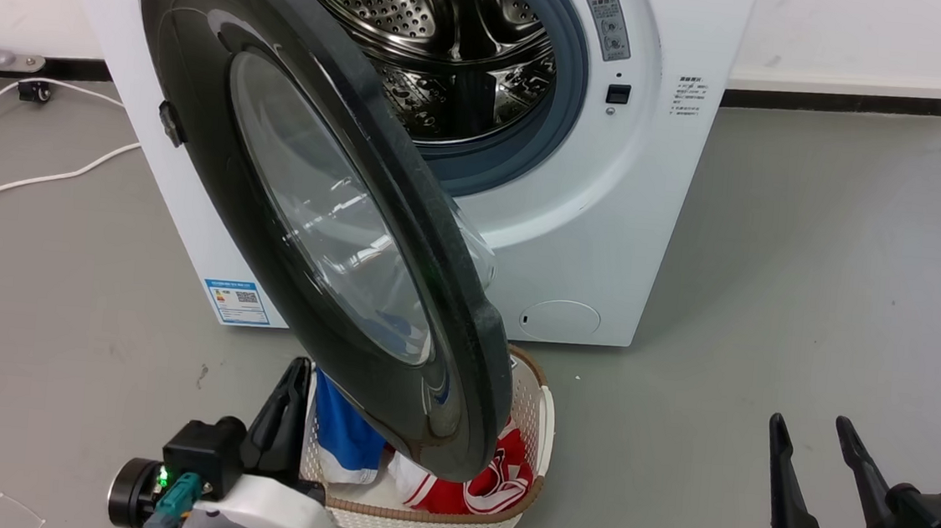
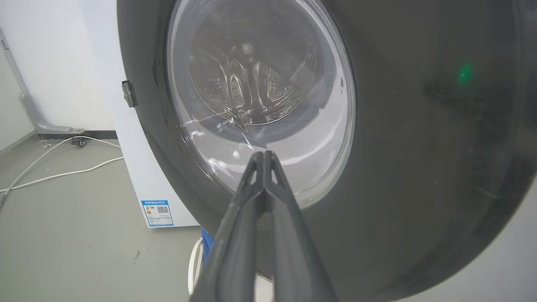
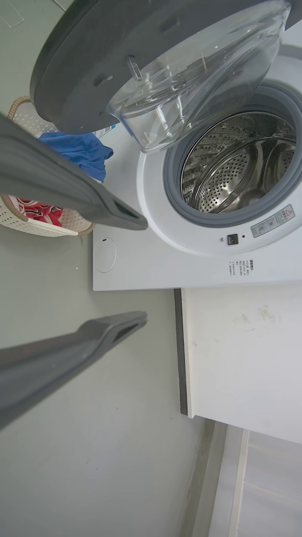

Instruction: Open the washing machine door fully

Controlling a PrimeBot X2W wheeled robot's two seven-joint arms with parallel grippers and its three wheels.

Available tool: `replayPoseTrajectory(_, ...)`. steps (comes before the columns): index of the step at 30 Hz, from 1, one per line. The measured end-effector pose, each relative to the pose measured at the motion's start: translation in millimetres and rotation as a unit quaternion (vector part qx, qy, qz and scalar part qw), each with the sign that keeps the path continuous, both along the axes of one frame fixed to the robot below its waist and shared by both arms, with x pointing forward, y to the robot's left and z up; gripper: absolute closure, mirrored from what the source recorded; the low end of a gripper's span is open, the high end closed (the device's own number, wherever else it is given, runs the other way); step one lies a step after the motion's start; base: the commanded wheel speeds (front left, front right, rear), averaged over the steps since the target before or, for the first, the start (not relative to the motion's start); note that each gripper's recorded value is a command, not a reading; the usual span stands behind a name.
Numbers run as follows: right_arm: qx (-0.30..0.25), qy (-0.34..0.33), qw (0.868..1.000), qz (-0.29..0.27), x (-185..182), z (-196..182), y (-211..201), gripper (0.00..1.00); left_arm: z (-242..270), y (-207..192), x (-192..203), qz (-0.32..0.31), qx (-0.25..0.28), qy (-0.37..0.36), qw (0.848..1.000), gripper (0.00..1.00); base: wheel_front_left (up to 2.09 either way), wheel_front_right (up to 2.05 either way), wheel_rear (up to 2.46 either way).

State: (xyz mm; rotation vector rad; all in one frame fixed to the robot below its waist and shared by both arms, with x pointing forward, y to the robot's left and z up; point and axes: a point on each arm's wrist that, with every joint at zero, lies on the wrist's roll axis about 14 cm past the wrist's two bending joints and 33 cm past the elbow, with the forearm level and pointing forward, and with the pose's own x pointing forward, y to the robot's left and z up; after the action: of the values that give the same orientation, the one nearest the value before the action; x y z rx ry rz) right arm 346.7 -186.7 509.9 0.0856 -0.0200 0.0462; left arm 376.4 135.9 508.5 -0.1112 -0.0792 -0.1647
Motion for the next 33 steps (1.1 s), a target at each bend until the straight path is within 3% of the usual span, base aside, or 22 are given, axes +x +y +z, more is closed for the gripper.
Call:
replayPoseTrajectory(8,0.0,0.002,1.0,0.003,2,-1,2,0.0,60,1,7,0.005,-0.015,-0.092,0.996,1.0,0.0,0.0,0.0)
replayPoseTrajectory(12,-0.002,0.001,1.0,0.006,5,0,4,0.0,116,-1,7,0.002,-0.015,-0.177,0.984,1.0,0.0,0.0,0.0)
replayPoseTrajectory(16,-0.002,0.001,1.0,0.006,6,0,4,0.0,179,-5,-3,-0.003,-0.018,-0.272,0.962,1.0,0.0,0.0,0.0)
replayPoseTrajectory(19,-0.002,0.002,1.0,0.007,7,0,4,0.0,226,-15,-19,-0.018,-0.023,-0.347,0.937,1.0,0.0,0.0,0.0)
replayPoseTrajectory(20,-0.002,0.003,1.0,0.007,7,0,4,0.0,255,-31,-36,-0.045,-0.029,-0.396,0.917,1.0,0.0,0.0,0.0)
replayPoseTrajectory(26,-0.001,0.003,1.0,0.006,6,0,3,0.0,273,-80,-61,-0.141,-0.048,-0.421,0.895,1.0,0.0,0.0,0.0)
replayPoseTrajectory(29,0.0,0.003,1.0,0.003,4,0,2,0.0,263,-110,-68,-0.2,-0.063,-0.391,0.896,1.0,0.0,0.0,0.0)
replayPoseTrajectory(33,0.0,0.006,1.0,0.001,4,-2,0,0.0,226,-146,-71,-0.263,-0.069,-0.31,0.911,1.0,0.0,0.0,0.0)
